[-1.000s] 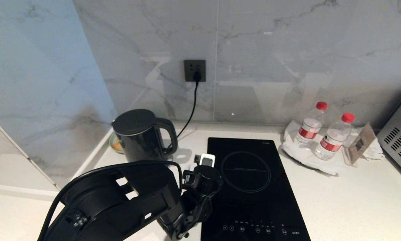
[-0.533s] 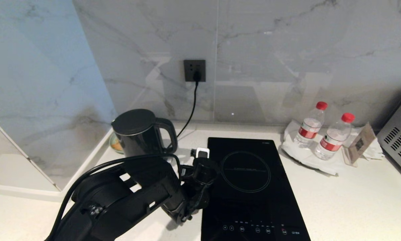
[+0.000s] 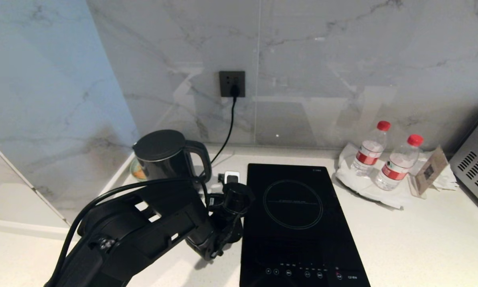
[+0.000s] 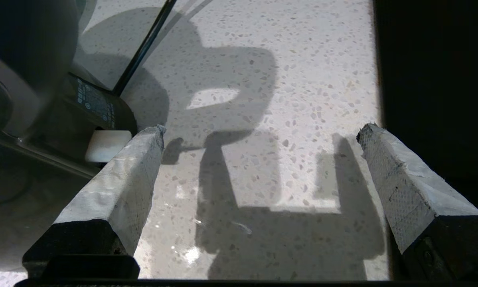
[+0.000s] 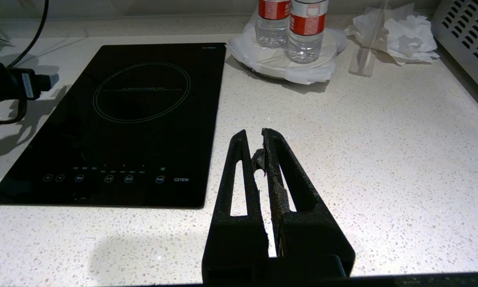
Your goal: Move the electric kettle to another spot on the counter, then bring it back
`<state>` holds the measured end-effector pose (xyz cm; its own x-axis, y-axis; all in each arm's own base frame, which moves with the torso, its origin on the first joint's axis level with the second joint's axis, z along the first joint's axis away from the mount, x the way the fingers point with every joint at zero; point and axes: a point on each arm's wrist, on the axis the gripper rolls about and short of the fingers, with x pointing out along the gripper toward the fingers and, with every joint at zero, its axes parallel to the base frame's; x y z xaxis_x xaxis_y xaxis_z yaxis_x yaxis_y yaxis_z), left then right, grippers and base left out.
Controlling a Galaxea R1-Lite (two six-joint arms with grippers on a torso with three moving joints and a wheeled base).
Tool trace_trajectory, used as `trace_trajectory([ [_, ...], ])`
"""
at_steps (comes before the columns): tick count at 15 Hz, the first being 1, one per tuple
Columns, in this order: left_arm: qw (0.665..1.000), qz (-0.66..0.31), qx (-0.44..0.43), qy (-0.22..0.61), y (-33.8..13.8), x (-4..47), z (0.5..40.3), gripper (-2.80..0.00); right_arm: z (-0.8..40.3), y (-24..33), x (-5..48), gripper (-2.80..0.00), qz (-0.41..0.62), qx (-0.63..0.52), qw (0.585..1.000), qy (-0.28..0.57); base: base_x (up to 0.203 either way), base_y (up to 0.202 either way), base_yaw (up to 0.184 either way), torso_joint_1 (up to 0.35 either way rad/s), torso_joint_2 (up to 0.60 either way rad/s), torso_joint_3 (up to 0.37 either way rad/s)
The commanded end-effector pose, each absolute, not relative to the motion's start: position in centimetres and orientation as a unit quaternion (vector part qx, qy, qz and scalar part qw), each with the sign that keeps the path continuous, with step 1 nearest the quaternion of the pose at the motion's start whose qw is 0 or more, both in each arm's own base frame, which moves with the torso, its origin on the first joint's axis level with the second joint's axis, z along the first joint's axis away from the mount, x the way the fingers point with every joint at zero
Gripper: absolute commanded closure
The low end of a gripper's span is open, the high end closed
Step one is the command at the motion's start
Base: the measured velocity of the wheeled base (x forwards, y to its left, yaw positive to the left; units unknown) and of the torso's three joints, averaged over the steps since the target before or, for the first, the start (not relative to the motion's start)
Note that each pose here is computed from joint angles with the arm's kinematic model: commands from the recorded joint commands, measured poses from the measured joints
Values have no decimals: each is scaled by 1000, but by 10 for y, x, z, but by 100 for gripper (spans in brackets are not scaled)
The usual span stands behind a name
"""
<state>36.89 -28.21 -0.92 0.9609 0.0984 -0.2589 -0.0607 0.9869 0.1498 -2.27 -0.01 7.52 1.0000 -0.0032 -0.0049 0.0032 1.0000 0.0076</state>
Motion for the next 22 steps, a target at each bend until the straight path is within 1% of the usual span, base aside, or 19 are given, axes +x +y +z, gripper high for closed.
trace_trajectory([
  [1,988,48,68,132,-279,372,-9,-280,75,0,-23,0,-2,4,1000,2,0,0,0,0,0,0],
  [10,984,69,77,147,-262,385,-26,-280,75,0,-23,0,-2,4,1000,2,0,0,0,0,0,0],
  [15,983,71,77,148,-261,385,-27,-280,75,0,-23,0,-1,4,1000,2,0,0,0,0,0,0],
  [19,987,45,65,138,-276,366,-9,-280,75,0,-23,0,-2,4,1000,2,0,0,0,0,0,0],
  [22,986,23,71,149,-289,346,-15,-280,75,0,-23,0,-2,4,1000,2,0,0,0,0,0,0],
])
